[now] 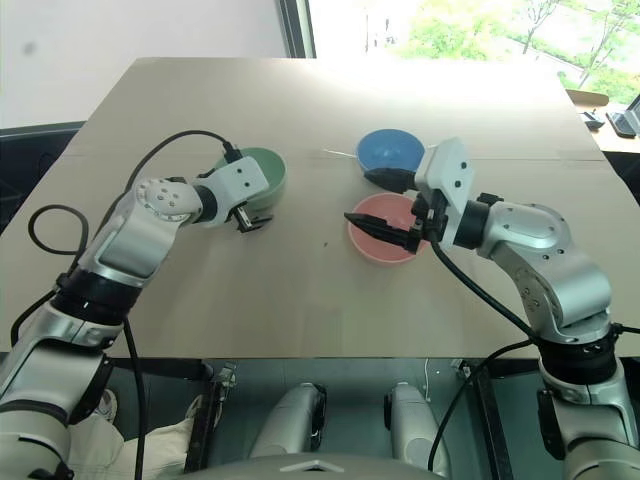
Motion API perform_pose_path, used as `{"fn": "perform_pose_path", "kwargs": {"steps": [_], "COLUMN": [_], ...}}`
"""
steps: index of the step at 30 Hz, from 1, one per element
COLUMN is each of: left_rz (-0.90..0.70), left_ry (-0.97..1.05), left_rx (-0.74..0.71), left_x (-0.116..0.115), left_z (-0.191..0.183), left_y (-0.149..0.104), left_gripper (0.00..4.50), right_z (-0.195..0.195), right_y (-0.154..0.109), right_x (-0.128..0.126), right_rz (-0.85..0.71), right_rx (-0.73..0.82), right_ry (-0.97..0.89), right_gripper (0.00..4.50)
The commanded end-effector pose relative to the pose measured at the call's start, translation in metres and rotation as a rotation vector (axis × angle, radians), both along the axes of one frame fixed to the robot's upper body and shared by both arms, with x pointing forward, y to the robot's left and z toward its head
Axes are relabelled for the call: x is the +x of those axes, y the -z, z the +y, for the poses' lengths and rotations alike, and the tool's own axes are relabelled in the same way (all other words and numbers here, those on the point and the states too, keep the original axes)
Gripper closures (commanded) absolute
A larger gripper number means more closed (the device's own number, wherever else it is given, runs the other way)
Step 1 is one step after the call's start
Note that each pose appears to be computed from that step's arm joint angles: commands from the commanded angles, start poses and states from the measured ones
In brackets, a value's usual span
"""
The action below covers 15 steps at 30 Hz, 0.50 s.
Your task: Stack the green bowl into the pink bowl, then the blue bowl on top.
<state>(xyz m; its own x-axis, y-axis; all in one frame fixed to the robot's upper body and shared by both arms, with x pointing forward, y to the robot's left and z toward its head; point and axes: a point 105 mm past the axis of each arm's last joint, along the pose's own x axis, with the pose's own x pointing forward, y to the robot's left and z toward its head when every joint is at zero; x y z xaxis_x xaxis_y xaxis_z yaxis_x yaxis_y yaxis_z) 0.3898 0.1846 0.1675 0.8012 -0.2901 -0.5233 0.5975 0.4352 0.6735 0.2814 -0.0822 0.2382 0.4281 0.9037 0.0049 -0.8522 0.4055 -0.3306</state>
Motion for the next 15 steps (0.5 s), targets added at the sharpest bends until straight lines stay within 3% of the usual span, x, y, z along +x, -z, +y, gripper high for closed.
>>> {"fn": "perform_pose_path", "kwargs": {"steps": [1,7,8,12,15], "left_rz": [-0.055,-0.069,-0.058,-0.042,-0.017], "left_ry": [0.034,0.080,0.090,0.083,0.180], "left_rx": [0.024,0.003,-0.002,-0.007,-0.082], "left_x": [0.006,0.011,0.010,0.012,0.004], "left_z": [-0.004,-0.015,-0.017,-0.017,-0.039], "left_y": [-0.016,-0.025,-0.025,-0.028,-0.040], "left_gripper": [1.70,4.20,4.45,4.45,4.45], "right_z": [-0.005,-0.013,-0.015,-0.022,-0.033], "right_y": [-0.012,-0.008,-0.007,-0.004,-0.001], "right_x": [-0.006,-0.010,-0.010,-0.010,-0.011], "right_rz": [-0.051,-0.047,-0.045,-0.037,-0.032], "right_rx": [0.019,0.010,0.008,0.002,0.004], "right_ry": [0.030,0.086,0.095,0.139,0.204], "right_gripper": [1.19,1.19,1.19,1.19,1.19]}}
